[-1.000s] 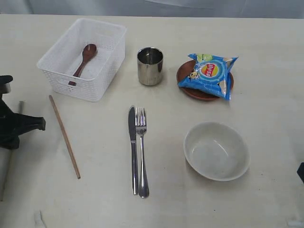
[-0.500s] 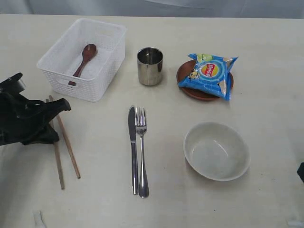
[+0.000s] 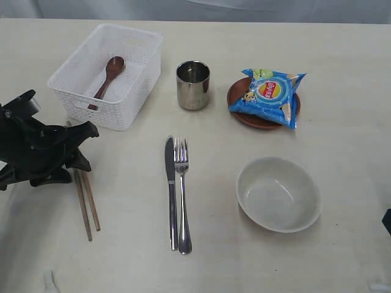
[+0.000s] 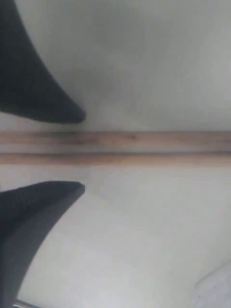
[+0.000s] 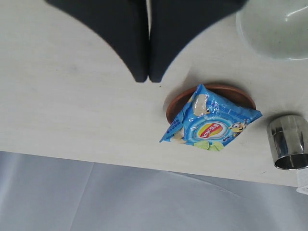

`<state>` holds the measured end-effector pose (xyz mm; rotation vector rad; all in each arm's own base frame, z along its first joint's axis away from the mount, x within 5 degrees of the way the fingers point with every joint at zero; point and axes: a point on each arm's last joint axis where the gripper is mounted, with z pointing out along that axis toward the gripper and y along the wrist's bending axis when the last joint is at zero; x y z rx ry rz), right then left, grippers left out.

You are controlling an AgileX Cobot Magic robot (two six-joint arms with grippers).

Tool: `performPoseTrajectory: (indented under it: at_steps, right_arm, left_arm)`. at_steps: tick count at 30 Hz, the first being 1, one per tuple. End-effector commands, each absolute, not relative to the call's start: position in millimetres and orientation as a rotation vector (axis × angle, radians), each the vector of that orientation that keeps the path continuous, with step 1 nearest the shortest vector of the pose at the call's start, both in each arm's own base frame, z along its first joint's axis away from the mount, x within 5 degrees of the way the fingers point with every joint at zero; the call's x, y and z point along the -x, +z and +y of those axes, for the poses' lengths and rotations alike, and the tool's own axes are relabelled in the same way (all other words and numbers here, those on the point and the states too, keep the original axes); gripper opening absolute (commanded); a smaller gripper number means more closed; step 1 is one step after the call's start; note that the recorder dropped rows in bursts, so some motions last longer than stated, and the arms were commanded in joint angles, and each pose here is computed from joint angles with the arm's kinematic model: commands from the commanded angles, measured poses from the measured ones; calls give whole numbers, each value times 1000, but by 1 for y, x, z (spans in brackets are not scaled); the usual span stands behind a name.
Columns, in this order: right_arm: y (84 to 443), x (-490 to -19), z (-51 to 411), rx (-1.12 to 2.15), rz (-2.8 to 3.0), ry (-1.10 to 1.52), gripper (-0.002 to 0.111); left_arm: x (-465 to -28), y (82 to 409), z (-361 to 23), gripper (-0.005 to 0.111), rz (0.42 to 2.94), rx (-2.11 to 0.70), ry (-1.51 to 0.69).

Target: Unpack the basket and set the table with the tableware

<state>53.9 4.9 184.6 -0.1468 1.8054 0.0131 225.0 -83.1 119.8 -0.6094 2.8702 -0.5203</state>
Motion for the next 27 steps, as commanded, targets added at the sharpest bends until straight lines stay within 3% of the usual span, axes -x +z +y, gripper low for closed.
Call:
performPoseTrajectory:
  at_steps: [1,13,21,24,27]
  right_arm:
    - [184,-54,4,144,1800,5,0]
    - [184,-54,4,144,1800,5,0]
    - [184,-54,4,144,1800,5,0]
    - [184,-54,4,144,1800,5,0]
    - [184,-54,4,144,1800,5,0]
  left_arm:
    - [-223,120,-82,45,2872,569,-502]
    - [-252,206,-86,44,2636,211,-500]
    - [-297,266,-96,44,2539,28,-443]
    - [-324,270,-104,44,2597,-90,-408]
    - [-349,252,-109,44,2728,-209,-329]
